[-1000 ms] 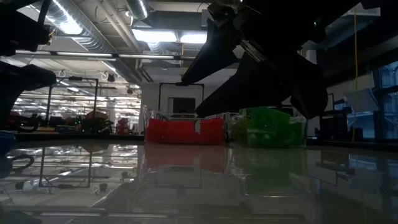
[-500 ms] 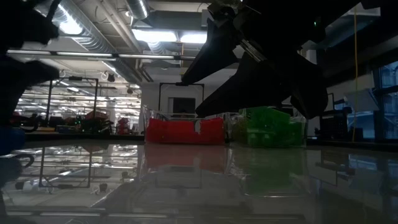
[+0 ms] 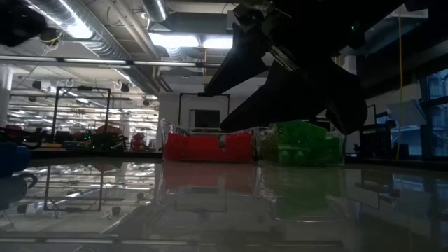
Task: Sort blocks
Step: Put the blue game piece into the bottom transparent bin
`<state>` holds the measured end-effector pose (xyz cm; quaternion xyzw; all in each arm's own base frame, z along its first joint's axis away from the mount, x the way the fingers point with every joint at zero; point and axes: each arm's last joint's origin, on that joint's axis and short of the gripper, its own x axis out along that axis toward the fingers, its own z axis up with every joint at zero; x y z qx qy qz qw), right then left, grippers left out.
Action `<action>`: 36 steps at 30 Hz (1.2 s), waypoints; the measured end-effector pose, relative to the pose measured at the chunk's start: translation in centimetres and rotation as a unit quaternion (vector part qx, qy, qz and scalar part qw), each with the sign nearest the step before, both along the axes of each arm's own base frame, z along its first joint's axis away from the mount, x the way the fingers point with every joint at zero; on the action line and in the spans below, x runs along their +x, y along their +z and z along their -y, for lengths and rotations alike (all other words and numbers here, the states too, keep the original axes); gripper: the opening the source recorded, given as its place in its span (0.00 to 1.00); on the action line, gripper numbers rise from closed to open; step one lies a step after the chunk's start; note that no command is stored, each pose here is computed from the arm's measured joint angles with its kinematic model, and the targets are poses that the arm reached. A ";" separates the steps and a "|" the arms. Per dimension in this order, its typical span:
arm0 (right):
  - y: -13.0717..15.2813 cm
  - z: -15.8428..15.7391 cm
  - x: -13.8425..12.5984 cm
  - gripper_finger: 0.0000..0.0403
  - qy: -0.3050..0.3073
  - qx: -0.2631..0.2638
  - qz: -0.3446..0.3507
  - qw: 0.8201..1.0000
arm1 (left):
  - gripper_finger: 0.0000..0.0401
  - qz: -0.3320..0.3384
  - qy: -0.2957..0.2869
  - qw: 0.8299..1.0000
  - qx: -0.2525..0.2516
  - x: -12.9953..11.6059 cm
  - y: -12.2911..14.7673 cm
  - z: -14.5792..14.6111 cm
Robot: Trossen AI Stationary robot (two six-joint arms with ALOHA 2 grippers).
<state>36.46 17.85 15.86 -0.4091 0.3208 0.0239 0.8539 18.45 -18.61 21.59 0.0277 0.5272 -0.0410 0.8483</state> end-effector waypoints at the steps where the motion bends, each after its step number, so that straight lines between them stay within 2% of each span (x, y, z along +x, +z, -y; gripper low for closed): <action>1: 0.0 0.0 0.0 0.72 0.000 0.000 0.000 1.000 | 0.58 0.005 -0.002 1.000 0.009 -0.3 -0.2 0.6; 4: -0.1 0.0 0.0 0.72 0.000 0.000 -0.001 1.000 | 0.55 0.017 -0.005 0.999 0.045 -1.0 -1.4 2.0; 10: -0.2 0.0 0.0 0.72 0.003 0.002 -0.003 1.000 | 0.52 0.047 -0.026 0.981 0.187 -1.7 -4.7 3.5; 18: -0.2 -0.1 0.0 0.72 0.003 0.001 -0.003 1.000 | 0.51 0.010 -0.017 0.968 0.250 -2.2 -6.2 2.9; 27: -0.2 -0.1 0.0 0.72 0.003 0.001 -0.004 1.000 | 0.51 0.014 0.012 0.970 0.243 -1.8 -6.8 2.2; 31: -0.2 -0.1 0.0 0.72 0.004 0.002 -0.004 1.000 | 0.51 0.025 0.041 0.974 0.221 -1.9 -7.5 2.0; 36: -0.2 0.0 0.0 0.72 0.004 0.002 -0.004 1.000 | 0.51 0.030 0.042 0.975 0.217 -2.0 -8.0 1.8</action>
